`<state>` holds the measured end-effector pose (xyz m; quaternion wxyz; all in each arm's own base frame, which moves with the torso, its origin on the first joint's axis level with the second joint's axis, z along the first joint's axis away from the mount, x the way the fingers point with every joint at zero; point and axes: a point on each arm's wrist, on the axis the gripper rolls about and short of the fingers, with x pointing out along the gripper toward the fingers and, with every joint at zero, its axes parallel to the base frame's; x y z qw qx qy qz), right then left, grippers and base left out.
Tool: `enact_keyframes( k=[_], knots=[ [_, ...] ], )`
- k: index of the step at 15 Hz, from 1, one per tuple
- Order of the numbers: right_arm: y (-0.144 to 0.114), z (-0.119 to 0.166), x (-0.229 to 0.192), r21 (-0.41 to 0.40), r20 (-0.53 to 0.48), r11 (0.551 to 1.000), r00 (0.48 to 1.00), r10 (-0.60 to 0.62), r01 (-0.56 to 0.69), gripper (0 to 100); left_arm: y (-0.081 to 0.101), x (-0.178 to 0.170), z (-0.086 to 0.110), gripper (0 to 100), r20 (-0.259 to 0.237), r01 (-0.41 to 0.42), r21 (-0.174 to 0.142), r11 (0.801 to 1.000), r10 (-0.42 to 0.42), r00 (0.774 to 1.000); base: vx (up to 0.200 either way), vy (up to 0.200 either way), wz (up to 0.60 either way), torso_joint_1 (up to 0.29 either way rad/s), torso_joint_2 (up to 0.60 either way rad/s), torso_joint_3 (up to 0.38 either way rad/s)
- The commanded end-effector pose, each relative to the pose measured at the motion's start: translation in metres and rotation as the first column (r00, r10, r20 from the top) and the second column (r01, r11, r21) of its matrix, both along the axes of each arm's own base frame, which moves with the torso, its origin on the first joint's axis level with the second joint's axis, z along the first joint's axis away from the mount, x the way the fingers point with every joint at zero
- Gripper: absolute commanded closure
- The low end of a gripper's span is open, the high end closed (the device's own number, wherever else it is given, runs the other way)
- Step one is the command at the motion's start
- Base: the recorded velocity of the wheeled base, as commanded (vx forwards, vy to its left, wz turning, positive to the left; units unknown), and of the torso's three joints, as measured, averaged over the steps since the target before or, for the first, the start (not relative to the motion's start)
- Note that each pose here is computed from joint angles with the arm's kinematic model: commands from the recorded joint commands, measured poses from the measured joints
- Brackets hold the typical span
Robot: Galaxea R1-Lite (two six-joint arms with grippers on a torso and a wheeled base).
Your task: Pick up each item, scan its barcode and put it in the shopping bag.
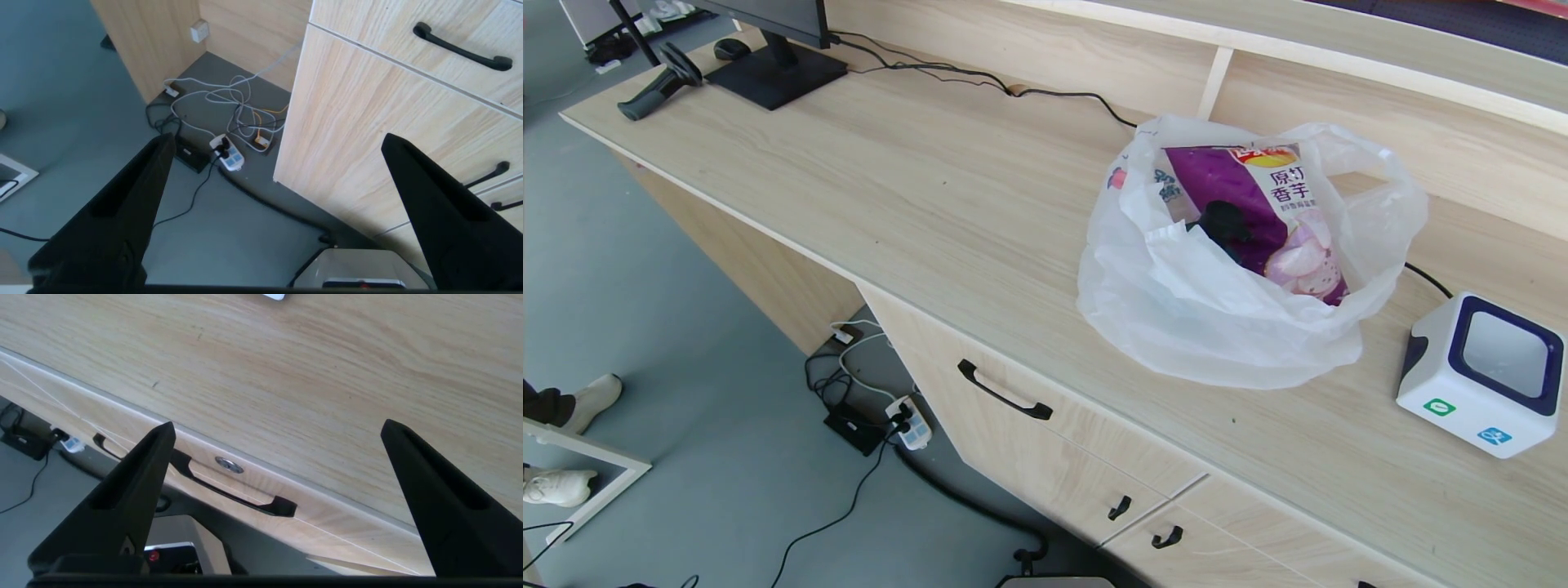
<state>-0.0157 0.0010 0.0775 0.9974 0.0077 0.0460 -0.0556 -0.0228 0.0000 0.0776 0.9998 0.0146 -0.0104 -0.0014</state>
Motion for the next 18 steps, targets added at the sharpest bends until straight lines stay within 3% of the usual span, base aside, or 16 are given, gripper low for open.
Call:
enact_keyframes(
  k=[1,18],
  knots=[
    [0.0000,0.0002,0.0001,0.000,-0.001,1.000,1.000,0.000,0.000,0,0.0000,0.0001,0.0001,0,-0.001,0.001,0.000,1.000,-0.001,1.000,0.000,0.000,0.00,0.000,0.00,0.000],
    [0.0000,0.0002,0.0001,0.002,-0.001,1.000,1.000,0.000,0.000,0,0.0000,0.0001,0.0001,0,-0.001,0.001,0.000,1.000,-0.001,1.000,0.000,0.000,0.00,0.000,0.00,0.000]
  ],
)
